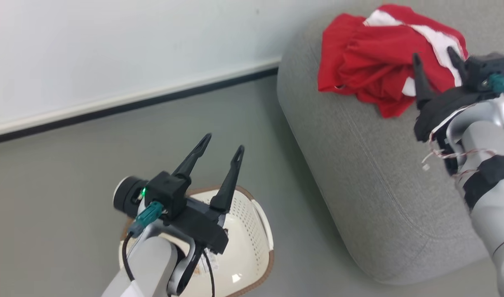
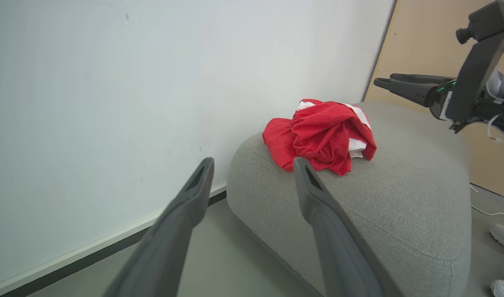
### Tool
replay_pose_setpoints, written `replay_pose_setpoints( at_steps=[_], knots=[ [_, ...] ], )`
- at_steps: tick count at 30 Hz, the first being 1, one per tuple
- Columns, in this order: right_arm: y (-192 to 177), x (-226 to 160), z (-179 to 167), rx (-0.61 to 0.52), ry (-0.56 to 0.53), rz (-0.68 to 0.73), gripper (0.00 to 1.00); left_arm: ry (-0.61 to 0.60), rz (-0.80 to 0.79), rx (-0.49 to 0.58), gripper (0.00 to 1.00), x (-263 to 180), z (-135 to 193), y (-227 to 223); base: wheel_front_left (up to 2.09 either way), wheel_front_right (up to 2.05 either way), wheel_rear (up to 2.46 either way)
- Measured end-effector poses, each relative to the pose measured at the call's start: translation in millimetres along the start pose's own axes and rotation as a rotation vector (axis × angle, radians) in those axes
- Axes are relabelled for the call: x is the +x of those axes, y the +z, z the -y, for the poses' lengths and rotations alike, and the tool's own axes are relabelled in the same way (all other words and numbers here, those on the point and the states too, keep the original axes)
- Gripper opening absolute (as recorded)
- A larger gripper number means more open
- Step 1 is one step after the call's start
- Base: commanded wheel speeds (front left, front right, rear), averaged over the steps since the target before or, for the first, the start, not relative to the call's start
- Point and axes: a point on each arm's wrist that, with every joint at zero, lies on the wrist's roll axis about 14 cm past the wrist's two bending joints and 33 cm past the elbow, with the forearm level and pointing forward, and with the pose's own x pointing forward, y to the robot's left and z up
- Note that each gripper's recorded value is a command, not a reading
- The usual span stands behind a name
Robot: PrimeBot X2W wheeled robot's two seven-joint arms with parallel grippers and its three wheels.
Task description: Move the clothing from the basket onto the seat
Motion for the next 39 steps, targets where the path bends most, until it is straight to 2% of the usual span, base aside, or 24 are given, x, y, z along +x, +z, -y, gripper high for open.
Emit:
replay_pose_setpoints(
  at_steps=[14, 24, 30, 39],
  knots=[
    [20.4, -31.3, -105.4, 0.135, 0.217, 0.097, 1.00, 0.341, 0.016, 0.046, 1.00, -98.8, -65.6, 17.3, 0.00, 0.00, 0.00],
    [31.7, -66.6, -168.5, 0.221, 0.320, 0.161, 1.00, 0.572, 0.054, 0.057, 1.00, -179.8, -101.2, 29.0, 0.00, 0.00, 0.00],
    [21.2, -90.2, -182.5, 0.253, 0.332, 0.167, 1.00, 0.658, 0.064, 0.054, 1.00, -211.4, -110.1, 28.8, 0.00, 0.00, 0.00],
    [-8.6, -125.5, -183.3, 0.322, 0.285, 0.135, 1.00, 0.706, 0.054, 0.052, 1.00, -234.0, -110.4, 21.6, 0.00, 0.00, 0.00]
  ],
)
